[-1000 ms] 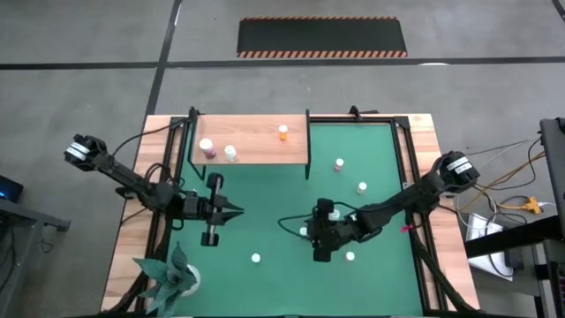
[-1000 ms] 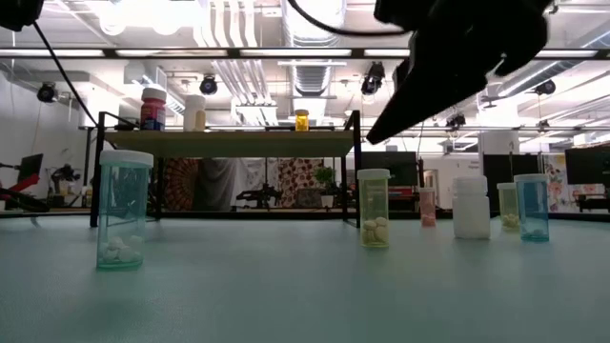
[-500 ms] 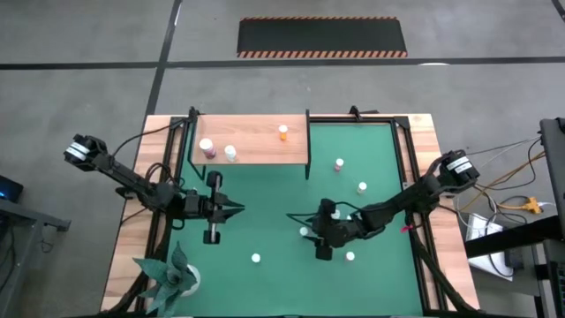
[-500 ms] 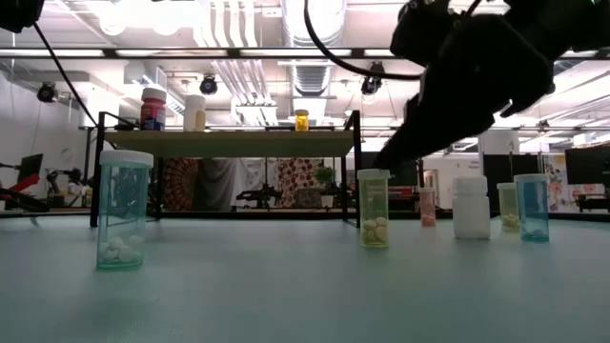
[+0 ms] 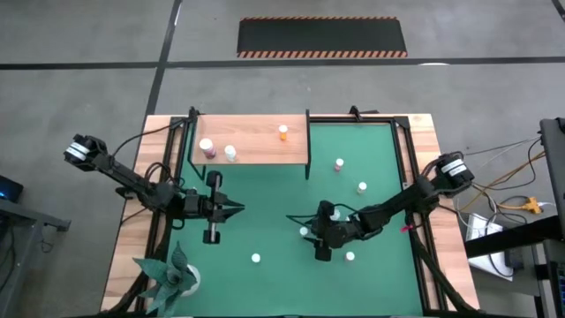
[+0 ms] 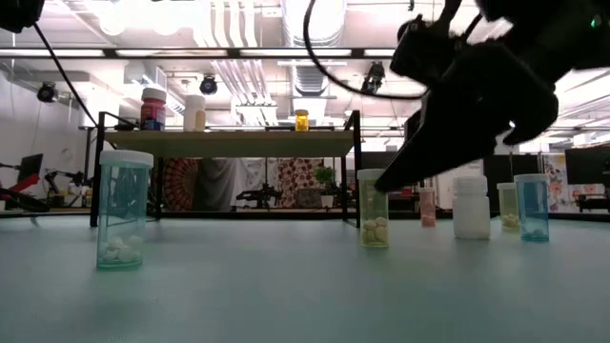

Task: Pick and place medicine bottles onto shelf by color
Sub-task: Put the bottom yellow pill bottle on the shelf

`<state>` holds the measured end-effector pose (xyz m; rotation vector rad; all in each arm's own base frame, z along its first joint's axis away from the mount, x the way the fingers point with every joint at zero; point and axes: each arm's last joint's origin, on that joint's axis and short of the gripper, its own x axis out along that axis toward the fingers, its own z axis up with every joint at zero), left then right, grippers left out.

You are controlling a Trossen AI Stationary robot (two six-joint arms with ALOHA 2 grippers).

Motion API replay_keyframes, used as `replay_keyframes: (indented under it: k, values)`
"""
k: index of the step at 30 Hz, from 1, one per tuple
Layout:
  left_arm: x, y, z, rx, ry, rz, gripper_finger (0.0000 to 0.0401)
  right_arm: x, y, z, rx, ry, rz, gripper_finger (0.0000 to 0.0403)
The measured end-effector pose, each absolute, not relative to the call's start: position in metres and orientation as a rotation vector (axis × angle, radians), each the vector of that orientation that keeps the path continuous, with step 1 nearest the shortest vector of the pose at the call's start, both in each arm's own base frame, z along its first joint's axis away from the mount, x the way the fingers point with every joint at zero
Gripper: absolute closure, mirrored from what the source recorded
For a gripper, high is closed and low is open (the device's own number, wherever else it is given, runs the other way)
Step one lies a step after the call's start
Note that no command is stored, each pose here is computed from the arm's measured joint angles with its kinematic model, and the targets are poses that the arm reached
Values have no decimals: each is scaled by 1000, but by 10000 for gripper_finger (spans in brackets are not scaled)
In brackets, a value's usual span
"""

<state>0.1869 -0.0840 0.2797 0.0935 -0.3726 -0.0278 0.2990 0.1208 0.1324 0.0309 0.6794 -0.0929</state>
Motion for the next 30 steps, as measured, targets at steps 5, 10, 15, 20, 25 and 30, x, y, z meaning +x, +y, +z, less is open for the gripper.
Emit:
replay_keyframes:
  k: [5,10,15,20,25,30]
  values:
    - [187,-84,280,94,-371,-28,393,304,123,126,40,653,-76,176]
    - [187,-84,279,94,-370,-29,393,304,123,130,42,637,-87,193]
    - [187,-84,279,93,-370,-27,393,303,122,130,34,639,-99,235]
    - [187,-84,279,8,-368,-42,393,303,120,129,40,649,-126,286]
    - [190,-86,273,-35,-342,-53,393,305,116,130,79,639,-151,321]
    - [196,-88,269,-30,-316,-51,393,305,116,130,81,638,-152,322]
